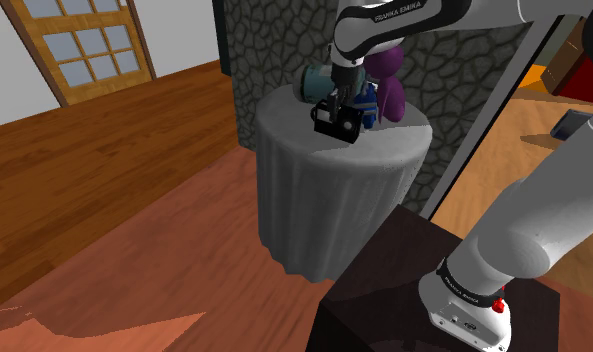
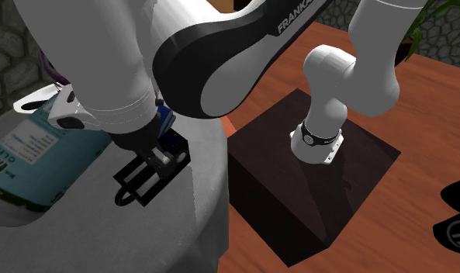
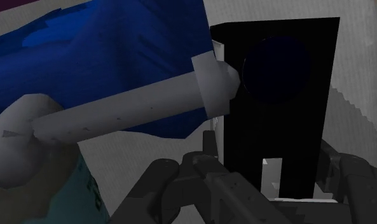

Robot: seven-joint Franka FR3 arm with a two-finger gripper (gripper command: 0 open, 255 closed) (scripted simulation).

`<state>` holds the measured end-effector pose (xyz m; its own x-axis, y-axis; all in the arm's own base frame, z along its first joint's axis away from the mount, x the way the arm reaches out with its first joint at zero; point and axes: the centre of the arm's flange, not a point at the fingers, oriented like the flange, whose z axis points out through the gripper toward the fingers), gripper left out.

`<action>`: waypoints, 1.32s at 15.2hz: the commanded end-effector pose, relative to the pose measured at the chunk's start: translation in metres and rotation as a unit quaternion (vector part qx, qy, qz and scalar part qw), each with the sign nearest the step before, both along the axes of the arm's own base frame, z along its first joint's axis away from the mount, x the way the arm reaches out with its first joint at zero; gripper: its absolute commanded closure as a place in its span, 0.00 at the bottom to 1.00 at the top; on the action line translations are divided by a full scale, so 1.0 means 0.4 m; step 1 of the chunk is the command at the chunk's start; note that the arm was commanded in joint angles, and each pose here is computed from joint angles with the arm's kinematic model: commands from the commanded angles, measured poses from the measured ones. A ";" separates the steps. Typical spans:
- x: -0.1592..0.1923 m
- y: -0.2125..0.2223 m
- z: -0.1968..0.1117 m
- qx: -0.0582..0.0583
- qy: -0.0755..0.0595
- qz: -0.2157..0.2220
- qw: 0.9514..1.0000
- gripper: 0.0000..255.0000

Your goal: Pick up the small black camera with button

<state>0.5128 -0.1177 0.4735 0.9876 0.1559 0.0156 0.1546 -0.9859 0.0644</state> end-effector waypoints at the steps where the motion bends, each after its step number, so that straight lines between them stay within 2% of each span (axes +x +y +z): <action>1: 0.000 0.000 -0.002 0.000 0.000 0.000 1.000 1.00; 5: 0.001 0.001 -0.002 0.000 0.000 0.000 1.000 1.00; 20: 0.001 0.001 0.196 0.000 0.000 0.000 1.000 1.00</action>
